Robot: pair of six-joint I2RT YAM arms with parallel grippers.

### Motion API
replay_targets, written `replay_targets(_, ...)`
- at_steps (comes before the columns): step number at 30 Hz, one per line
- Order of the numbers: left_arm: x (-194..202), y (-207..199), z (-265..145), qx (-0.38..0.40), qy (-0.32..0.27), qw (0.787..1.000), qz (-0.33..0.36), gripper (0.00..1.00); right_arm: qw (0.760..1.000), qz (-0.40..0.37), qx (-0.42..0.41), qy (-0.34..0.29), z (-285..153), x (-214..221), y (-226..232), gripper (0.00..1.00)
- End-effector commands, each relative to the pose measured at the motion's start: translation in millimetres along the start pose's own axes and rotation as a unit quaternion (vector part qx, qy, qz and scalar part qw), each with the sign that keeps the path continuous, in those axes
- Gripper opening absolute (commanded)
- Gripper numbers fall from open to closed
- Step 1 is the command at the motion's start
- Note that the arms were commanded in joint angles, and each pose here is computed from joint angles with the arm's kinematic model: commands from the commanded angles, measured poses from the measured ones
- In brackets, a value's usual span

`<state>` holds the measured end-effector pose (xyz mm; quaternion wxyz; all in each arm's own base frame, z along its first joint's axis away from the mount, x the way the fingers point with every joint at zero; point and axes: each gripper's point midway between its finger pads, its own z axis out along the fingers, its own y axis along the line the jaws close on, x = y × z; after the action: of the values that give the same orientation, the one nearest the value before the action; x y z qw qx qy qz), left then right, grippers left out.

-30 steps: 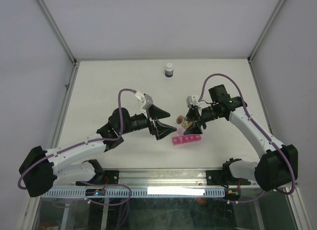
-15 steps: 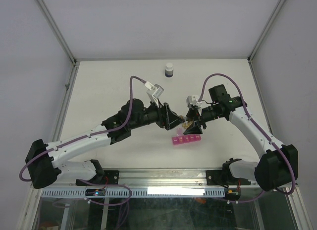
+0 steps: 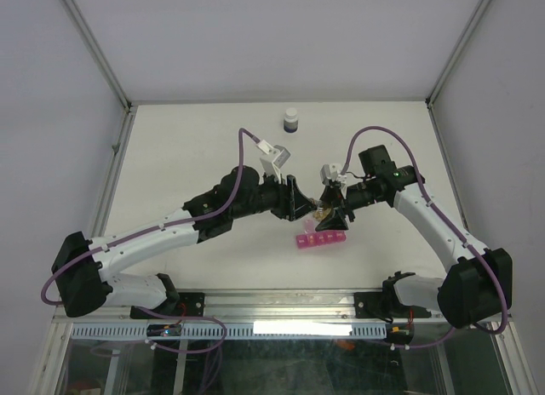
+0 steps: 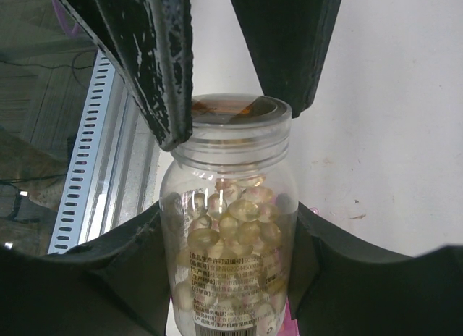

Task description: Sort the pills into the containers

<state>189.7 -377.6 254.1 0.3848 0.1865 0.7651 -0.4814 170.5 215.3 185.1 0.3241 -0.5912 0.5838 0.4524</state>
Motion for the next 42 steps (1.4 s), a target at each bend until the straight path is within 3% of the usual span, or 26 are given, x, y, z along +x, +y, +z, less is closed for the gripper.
replay_targets(1,-13.7,-21.4,0.6,0.033,-0.010,0.999,0.016,0.46,0.999,-0.032,0.003,-0.026,-4.2,-23.5,-4.2,0.00)
replay_targets(7,-7.0,-25.7,3.5,0.050,0.008,0.998,0.024,0.40,0.999,-0.033,0.003,-0.027,-4.4,-24.0,-3.9,0.00)
replay_targets(13,-7.0,-25.0,4.6,0.048,0.011,0.998,0.028,0.47,0.999,-0.033,0.003,-0.028,-4.4,-24.2,-3.7,0.00)
replay_targets(20,-4.1,-24.4,7.0,0.049,0.019,0.998,0.031,0.48,0.999,-0.033,0.004,-0.027,-4.6,-24.1,-3.8,0.00)
replay_targets(25,-0.9,-25.8,7.2,0.058,0.026,0.997,0.043,0.27,0.999,-0.034,0.004,-0.027,-4.7,-24.4,-3.8,0.00)
replay_targets(28,2.8,-33.4,5.2,0.093,0.034,0.991,0.090,0.19,0.999,-0.034,0.003,-0.028,-4.7,-24.6,-3.3,0.00)
replay_targets(31,21.4,-43.9,-0.9,0.176,0.055,0.961,0.206,0.19,0.999,-0.034,0.002,-0.028,-4.6,-24.5,-2.9,0.00)
replay_targets(35,53.2,-50.3,-14.0,0.298,0.065,0.873,0.380,0.20,0.999,-0.037,0.003,-0.030,-5.1,-25.8,-2.3,0.00)
replay_targets(37,61.7,-46.6,-17.5,0.331,0.056,0.826,0.452,0.21,0.999,-0.036,0.002,-0.030,-5.2,-26.0,-1.6,0.00)
replay_targets(38,59.9,-44.0,-16.7,0.336,0.050,0.813,0.473,0.21,0.999,-0.036,0.002,-0.030,-5.3,-26.2,-1.4,0.00)
replay_targets(42,36.9,-29.9,-7.2,0.323,0.042,0.817,0.476,0.25,0.999,-0.037,0.003,-0.031,-5.5,-26.8,-1.0,0.00)
